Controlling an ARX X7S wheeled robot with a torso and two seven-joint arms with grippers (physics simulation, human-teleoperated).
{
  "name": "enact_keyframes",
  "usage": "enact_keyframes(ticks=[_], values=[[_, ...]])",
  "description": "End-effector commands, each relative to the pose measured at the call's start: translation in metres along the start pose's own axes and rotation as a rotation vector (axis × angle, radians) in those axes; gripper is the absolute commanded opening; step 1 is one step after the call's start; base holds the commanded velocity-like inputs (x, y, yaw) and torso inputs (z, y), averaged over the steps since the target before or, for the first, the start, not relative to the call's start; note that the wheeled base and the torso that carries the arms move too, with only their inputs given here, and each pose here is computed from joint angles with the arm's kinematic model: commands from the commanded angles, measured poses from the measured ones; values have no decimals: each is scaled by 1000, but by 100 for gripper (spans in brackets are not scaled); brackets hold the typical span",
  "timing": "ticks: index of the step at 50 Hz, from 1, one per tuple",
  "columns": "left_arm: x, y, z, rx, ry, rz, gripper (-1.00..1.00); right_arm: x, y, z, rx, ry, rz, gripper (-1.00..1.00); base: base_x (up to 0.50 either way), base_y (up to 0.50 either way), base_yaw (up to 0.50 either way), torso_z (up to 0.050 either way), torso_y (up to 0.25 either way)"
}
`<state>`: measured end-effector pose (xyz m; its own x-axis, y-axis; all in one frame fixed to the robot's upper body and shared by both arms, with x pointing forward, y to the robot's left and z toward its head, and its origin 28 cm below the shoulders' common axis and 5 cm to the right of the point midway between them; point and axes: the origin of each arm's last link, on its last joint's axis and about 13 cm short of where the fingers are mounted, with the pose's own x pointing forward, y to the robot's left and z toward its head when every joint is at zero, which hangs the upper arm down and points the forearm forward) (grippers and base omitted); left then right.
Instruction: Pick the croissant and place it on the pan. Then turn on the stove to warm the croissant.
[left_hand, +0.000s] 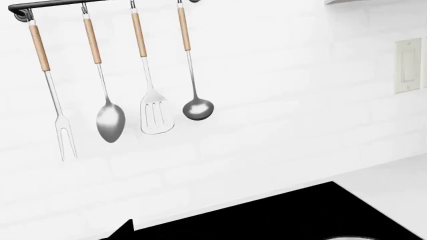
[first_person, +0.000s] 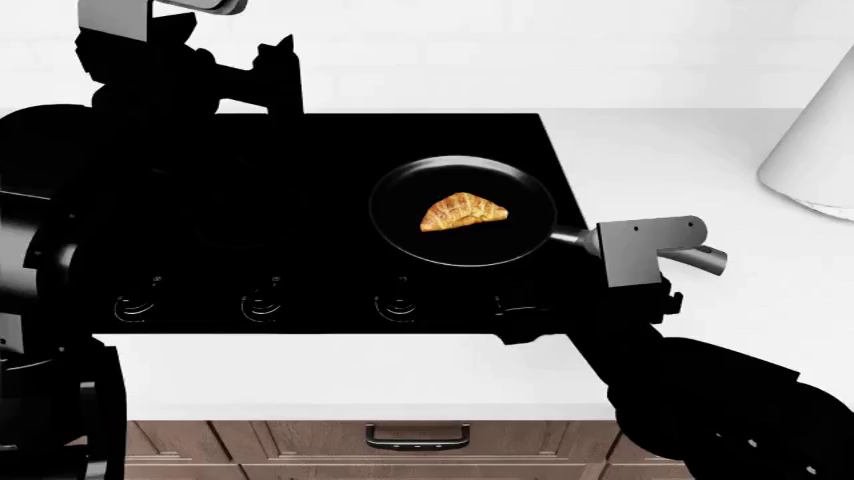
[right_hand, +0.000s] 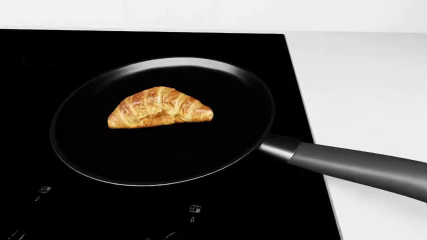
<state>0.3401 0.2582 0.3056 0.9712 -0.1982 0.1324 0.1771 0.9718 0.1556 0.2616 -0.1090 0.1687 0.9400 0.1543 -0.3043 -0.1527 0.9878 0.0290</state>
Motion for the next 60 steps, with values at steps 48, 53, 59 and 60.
enact_keyframes(ticks=[48,53,59,60], values=[[0,35,-37,-24,-17,211,100,5,-4,19,28,134,18,100,0,0,0,0,0],[-12,35,-36,-26,-26,234,100,8,-5,21,30,129,10,100,0,0,0,0,0],[-17,32,-36,-25,-37,238,100,12,-6,25,26,127,8,100,0,0,0,0,0],[-18,32,-37,-28,-37,239,100,13,-6,26,27,128,8,100,0,0,0,0,0]])
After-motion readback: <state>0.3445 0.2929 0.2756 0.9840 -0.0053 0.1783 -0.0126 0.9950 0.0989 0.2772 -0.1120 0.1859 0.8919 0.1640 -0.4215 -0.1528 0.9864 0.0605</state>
